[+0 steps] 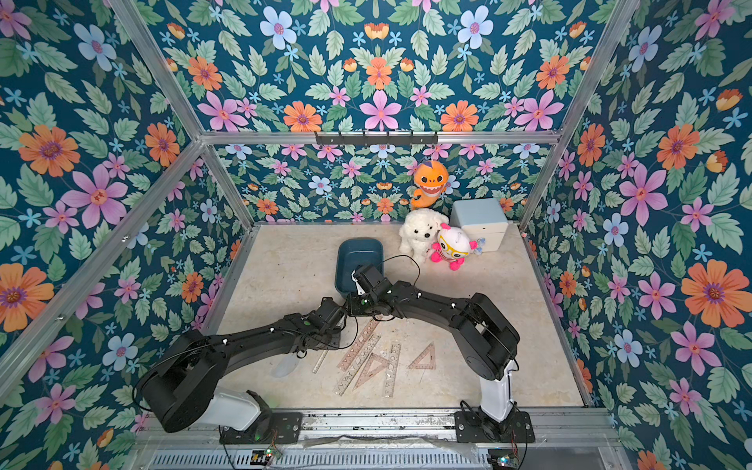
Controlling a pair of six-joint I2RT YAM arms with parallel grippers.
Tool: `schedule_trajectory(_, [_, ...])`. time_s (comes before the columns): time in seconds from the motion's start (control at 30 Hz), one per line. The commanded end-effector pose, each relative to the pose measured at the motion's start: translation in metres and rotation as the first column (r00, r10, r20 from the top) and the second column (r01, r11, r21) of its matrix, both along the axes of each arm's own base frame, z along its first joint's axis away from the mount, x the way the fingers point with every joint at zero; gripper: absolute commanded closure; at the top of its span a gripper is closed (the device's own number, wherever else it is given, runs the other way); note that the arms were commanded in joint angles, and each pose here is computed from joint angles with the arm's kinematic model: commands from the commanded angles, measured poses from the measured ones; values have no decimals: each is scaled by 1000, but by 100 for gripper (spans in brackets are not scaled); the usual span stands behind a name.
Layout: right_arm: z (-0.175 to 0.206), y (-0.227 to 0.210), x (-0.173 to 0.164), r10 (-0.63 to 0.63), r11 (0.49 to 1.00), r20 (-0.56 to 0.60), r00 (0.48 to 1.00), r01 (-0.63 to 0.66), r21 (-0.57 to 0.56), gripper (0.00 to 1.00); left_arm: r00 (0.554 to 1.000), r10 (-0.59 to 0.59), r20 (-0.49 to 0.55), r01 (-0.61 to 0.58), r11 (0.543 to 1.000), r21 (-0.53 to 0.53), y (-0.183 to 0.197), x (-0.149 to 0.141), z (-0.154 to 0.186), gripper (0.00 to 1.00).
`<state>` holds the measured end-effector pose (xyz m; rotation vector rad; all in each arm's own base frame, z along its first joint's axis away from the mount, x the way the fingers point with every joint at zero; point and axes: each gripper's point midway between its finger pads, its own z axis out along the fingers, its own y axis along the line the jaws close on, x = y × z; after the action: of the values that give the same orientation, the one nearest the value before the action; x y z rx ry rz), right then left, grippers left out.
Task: Put the scattered rulers into the storage box
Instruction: Pick up the ruler from the center of the board.
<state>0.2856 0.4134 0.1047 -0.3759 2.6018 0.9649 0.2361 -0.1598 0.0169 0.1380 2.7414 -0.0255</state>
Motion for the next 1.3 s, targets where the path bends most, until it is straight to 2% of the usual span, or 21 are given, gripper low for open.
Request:
schedule_trajectory(0.0, [7,-2,6,-23,1000,27,999,22,13,61,1000,4,-19,-3,1000,24,6,-6,-5,59])
schedule_trajectory(0.2, [12,-9,12,-32,999,39,999,32,2,61,1000,17,-24,-16,1000,27,11,-11,-8,69])
schedule_trajectory(0.43, [4,-23,16,-42,997,46,998,45,-64,60,999,19,-35,-18,999,34,11,-12,-12,75])
schedule_trajectory(0.77, [4,-38,24,-71,994,47,996,75,-79,60,999,29,-39,-28,999,36,12,-12,-11,84])
schedule_trajectory(1.03, [5,-43,29,-77,993,51,996,81,-83,60,999,30,-40,-29,999,32,10,-11,-7,100])
schedule_trajectory(1.27, [2,-54,35,-96,990,51,994,100,-98,60,999,29,-32,-28,999,29,8,-8,-1,100])
